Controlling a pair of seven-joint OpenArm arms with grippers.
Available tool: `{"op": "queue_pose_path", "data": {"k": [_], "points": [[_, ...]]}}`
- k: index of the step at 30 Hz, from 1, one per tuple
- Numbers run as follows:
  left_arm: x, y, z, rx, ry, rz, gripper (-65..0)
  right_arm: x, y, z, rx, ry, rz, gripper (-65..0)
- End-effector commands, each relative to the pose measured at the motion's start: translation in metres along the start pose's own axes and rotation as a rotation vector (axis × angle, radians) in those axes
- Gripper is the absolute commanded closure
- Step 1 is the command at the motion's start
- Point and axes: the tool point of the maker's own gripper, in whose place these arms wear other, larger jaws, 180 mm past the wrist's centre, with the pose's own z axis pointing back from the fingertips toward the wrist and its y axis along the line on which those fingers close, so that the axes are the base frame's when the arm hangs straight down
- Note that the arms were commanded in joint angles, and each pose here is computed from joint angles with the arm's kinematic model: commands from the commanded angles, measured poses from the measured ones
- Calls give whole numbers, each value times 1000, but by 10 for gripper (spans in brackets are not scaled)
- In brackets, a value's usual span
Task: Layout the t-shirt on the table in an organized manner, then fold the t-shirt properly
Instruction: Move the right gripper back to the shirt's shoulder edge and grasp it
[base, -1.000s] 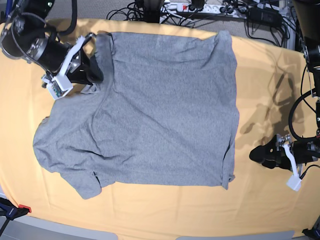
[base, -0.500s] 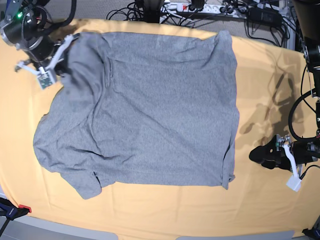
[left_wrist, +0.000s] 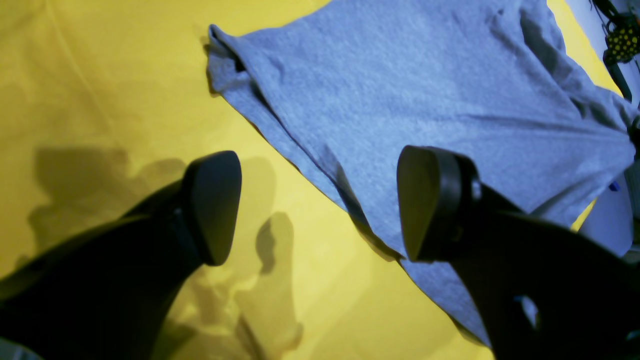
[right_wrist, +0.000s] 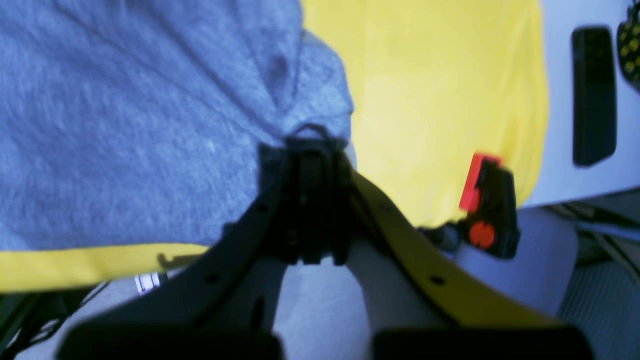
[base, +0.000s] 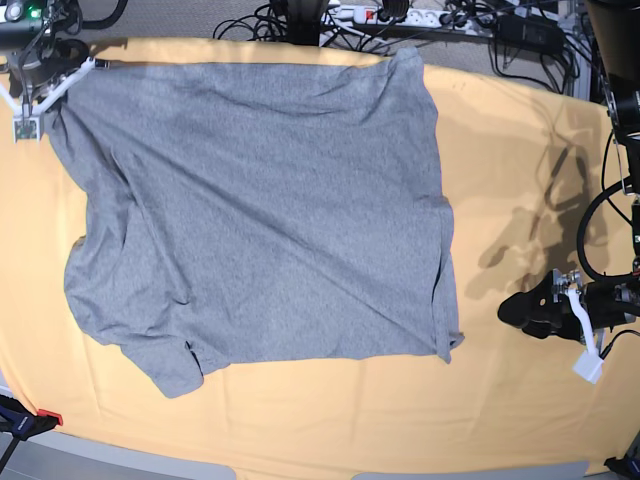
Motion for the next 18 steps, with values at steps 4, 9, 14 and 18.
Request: {"op": "queue_pose_path", "data": {"k": [4,9,14,18], "points": [[25,-3,13,-1,-70,-32,-494,-17,2,5,15,50,9,0],[26,-3,13,-2,-71,-32,-494,-25,56,15,311,47,51,0],[25,-3,13,-1,-70,-32,-494,2,106,41,614,-136,99,0],[25,-3,13,-1,-71,-32,-494,34,126,66,761,-348,113,0]]}}
